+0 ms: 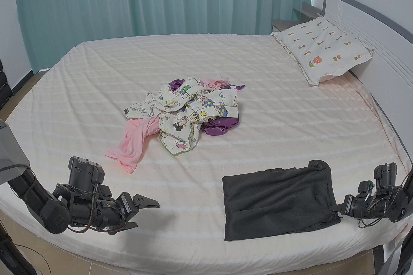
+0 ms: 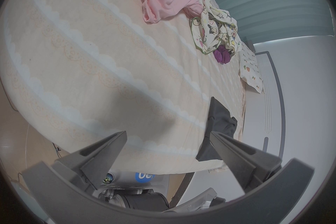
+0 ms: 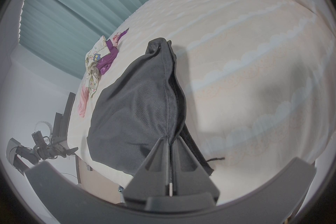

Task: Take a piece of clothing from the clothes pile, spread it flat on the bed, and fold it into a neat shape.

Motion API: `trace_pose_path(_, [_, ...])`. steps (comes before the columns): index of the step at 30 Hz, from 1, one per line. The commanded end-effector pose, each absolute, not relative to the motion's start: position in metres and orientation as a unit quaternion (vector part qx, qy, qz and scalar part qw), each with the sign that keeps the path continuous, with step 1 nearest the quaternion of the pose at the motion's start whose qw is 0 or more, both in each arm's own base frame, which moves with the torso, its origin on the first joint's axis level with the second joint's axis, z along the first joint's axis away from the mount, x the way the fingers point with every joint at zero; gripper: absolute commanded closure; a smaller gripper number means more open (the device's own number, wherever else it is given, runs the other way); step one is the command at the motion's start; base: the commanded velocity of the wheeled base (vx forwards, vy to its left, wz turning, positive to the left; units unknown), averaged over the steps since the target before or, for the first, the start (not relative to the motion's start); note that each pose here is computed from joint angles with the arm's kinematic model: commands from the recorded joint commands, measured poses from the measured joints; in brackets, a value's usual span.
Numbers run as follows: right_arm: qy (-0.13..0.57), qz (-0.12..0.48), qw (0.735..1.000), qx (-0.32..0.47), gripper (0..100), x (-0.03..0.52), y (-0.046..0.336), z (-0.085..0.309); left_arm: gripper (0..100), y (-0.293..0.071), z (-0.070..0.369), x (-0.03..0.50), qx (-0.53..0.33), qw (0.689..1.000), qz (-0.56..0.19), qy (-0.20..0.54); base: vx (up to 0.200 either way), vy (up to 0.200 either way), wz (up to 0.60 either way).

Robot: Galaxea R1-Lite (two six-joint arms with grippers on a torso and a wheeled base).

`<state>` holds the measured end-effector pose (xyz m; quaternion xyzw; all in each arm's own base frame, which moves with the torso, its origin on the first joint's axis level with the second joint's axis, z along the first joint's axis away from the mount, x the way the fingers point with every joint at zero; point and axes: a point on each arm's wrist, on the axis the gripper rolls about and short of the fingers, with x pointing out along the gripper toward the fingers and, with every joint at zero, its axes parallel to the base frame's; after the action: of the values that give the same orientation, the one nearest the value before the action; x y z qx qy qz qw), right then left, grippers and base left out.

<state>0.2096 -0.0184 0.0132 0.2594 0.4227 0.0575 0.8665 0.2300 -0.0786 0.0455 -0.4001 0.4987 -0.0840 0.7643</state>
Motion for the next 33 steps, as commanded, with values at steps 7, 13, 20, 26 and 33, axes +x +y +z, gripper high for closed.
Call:
trace_pose_path(7, [0.41,0.059,0.874,0.254,100,0.189,-0.017,0.026,0,-0.079,0.046,0.23,-0.4,0.765,-0.084,0.498,0.0,0.0,0.0])
trace_pose_path(13, [0.412,0.047,0.874,0.252,100,0.182,-0.021,0.025,0,-0.079,0.046,0.23,-0.4,0.765,-0.084,0.498,0.0,0.0,0.0])
trace_pose_path(20, [0.42,0.039,0.874,0.241,100,0.177,-0.027,0.021,0,-0.079,0.046,0.23,-0.4,0.765,-0.084,0.498,0.0,0.0,0.0])
trace_pose_path(26, [0.421,0.031,0.876,0.234,0,0.175,-0.032,0.02,0,-0.079,0.046,0.23,-0.4,0.764,-0.084,0.499,0.0,0.0,0.0])
trace_pose_path(33, [0.371,0.029,0.898,0.234,0,0.192,-0.041,0.033,0,-0.079,0.045,0.23,-0.4,0.764,-0.084,0.499,0.0,0.0,0.0])
